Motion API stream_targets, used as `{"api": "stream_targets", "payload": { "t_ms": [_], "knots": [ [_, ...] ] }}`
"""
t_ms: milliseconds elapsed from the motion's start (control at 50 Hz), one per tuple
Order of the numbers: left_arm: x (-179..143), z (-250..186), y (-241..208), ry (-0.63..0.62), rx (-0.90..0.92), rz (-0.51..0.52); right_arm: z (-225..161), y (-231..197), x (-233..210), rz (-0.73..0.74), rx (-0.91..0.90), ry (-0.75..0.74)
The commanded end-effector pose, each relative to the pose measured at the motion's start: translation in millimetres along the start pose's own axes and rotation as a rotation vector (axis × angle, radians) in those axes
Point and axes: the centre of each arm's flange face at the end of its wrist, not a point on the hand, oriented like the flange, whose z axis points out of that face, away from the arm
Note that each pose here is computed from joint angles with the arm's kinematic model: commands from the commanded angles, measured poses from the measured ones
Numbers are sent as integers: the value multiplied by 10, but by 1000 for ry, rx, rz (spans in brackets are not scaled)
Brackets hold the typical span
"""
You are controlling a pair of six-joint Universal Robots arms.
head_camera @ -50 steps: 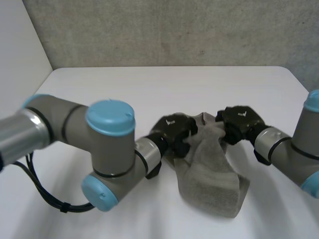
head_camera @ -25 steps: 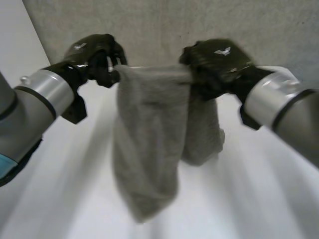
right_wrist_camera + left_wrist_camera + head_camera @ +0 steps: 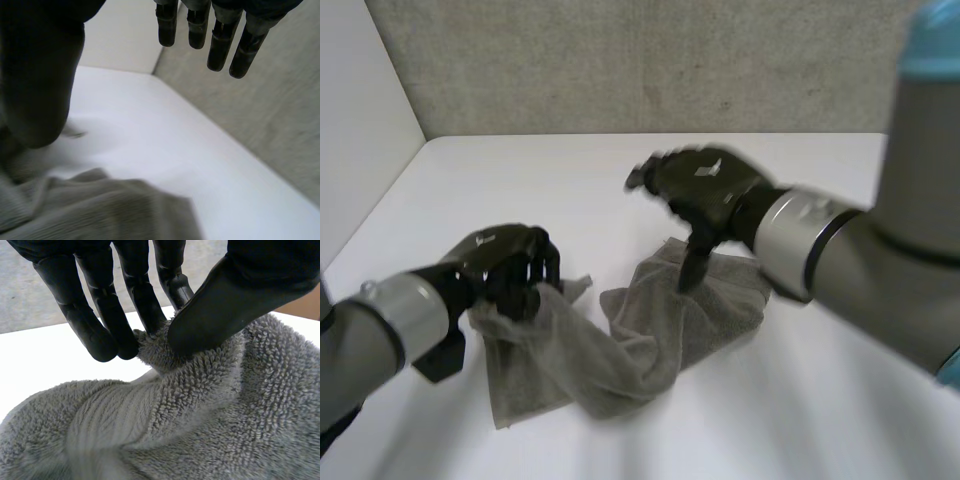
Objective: Fold the towel.
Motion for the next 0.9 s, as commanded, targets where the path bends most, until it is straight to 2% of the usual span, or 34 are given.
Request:
{"api": "stream_targets", "payload": {
  "t_ms": [20, 140, 320, 480, 580, 740, 780, 900],
  "knots": [
    [217, -420, 180, 54, 18, 25, 152, -58, 240, -35, 31, 4],
    [289, -580, 308, 68, 12, 46, 562, 241, 219, -84, -56, -74],
    [267, -607, 447, 59, -31, 157, 1199, 804, 134, -189, -163, -141],
    [220, -561, 380, 41, -7, 181, 1359, 1201, 23, -186, -300, -227],
    [129, -433, 391, 22, -17, 170, 1325, 1135, -16, -206, -298, -244],
    [33, -156, 708, 35, -195, 115, 1194, 673, 146, -231, -182, -174],
    [42, -118, 829, 55, -264, 134, 1209, 604, 212, -246, -144, -142],
    [54, -49, 919, 82, -306, 198, 1260, 474, 299, -257, -52, -72]
  ]
}}
